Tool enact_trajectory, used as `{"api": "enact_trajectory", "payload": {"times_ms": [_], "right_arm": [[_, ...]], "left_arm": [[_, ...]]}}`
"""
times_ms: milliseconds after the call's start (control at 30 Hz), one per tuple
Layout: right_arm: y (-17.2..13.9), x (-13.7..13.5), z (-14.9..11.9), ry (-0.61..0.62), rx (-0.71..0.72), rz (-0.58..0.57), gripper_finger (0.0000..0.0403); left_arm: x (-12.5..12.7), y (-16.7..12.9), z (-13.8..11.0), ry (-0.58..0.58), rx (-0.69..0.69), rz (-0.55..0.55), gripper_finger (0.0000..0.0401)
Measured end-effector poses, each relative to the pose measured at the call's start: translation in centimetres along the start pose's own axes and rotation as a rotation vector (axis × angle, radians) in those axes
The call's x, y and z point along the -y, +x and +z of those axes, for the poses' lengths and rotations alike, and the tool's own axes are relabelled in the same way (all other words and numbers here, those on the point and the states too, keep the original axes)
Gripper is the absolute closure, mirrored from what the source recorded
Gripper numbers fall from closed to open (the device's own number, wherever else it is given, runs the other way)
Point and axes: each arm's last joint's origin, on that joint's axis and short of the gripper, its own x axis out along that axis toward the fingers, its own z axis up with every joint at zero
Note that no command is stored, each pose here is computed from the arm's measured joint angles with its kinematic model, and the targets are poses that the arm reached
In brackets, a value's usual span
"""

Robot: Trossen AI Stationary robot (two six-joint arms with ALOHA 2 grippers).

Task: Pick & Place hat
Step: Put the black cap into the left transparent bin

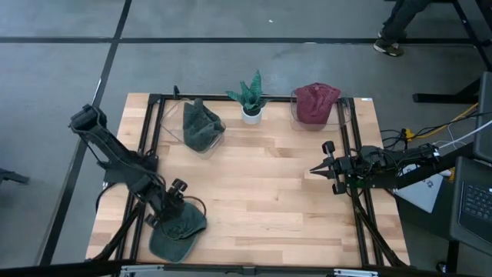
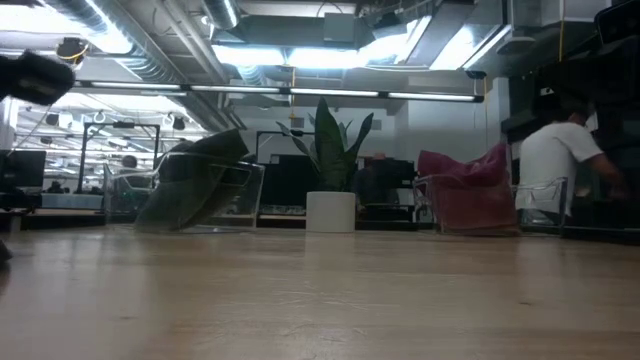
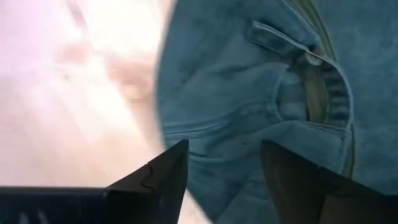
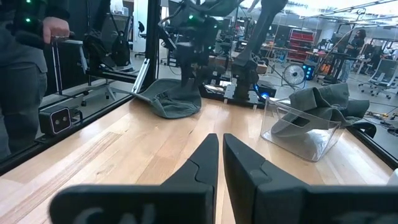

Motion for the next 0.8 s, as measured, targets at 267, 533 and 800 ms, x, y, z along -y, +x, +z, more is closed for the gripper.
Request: {"api": "enact_trajectory", "payload": {"times_ms": [267, 533, 800], "right_arm": [[0.0, 0.0, 0.0, 0.0, 0.0, 0.0, 0.0377], [0.0, 0.0, 0.0, 0.0, 0.0, 0.0, 0.0377], [0.0, 0.0, 0.0, 0.0, 0.0, 0.001, 0.0377]], "left_arm": [[1.0, 2.3, 1.1, 0.065, -0.055, 0.077, 0.016], [0.4, 4.4, 1.4, 0.038, -0.13, 0.115, 0.014], [-0.4, 7.0, 1.6, 0.039, -0.226, 0.14, 0.015]]}}
